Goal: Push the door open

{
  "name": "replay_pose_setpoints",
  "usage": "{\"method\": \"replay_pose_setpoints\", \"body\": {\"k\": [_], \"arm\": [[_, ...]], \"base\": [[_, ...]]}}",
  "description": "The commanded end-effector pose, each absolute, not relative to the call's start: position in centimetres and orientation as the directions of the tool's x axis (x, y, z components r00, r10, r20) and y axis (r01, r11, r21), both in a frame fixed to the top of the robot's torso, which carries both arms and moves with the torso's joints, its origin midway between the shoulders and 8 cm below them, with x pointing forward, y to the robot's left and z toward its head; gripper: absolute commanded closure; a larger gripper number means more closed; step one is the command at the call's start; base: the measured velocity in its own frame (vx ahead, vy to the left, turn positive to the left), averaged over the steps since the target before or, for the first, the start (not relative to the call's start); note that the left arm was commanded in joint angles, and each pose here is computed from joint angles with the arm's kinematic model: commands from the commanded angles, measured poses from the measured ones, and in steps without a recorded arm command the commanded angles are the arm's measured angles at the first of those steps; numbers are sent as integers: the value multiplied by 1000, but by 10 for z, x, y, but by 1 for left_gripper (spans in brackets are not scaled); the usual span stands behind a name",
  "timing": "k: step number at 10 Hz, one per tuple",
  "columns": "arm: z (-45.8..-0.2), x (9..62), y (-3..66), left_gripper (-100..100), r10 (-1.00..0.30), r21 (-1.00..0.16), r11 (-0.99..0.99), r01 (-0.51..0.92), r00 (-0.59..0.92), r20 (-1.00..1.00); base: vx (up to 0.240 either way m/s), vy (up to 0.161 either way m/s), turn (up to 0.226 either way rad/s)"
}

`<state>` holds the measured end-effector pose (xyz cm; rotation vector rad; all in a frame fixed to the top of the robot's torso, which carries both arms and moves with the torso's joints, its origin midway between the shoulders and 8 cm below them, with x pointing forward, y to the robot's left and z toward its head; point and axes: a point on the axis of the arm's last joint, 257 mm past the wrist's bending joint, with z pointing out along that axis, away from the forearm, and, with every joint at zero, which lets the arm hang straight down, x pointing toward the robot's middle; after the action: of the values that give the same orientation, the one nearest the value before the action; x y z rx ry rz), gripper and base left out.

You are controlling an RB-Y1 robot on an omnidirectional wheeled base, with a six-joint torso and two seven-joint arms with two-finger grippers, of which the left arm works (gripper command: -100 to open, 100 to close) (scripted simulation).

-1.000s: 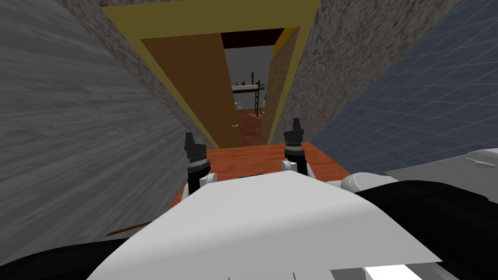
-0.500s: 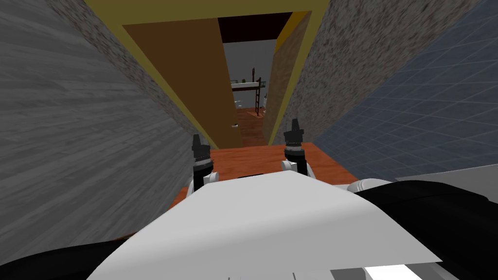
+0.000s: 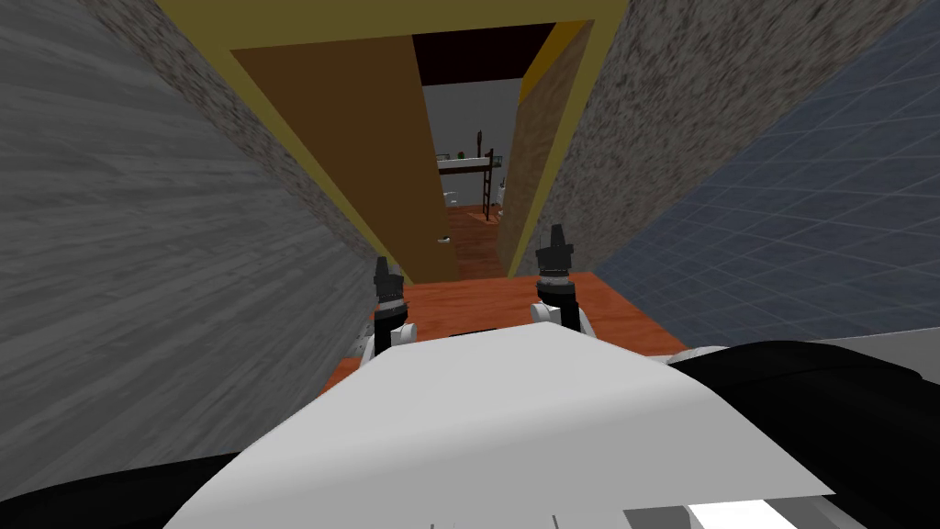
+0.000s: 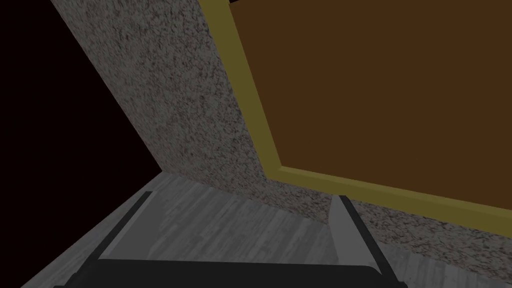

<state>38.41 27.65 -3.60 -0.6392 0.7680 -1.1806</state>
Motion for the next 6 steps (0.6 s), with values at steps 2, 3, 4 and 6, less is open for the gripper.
{"method": "replay_pose_setpoints", "body": {"k": [2, 3, 4, 6], "arm": [[-54, 395, 274, -100, -969, -801, 247, 545, 168, -184], [-61, 399, 273, -100, -970, -808, 239, 538, 159, -182], [-68, 403, 272, -100, -972, -815, 232, 530, 150, -180], [-83, 411, 270, -100, -976, -829, 218, 514, 131, -175]], "base": [[93, 4, 11], [112, -7, 9], [111, -15, 12], [96, 0, 11]]}}
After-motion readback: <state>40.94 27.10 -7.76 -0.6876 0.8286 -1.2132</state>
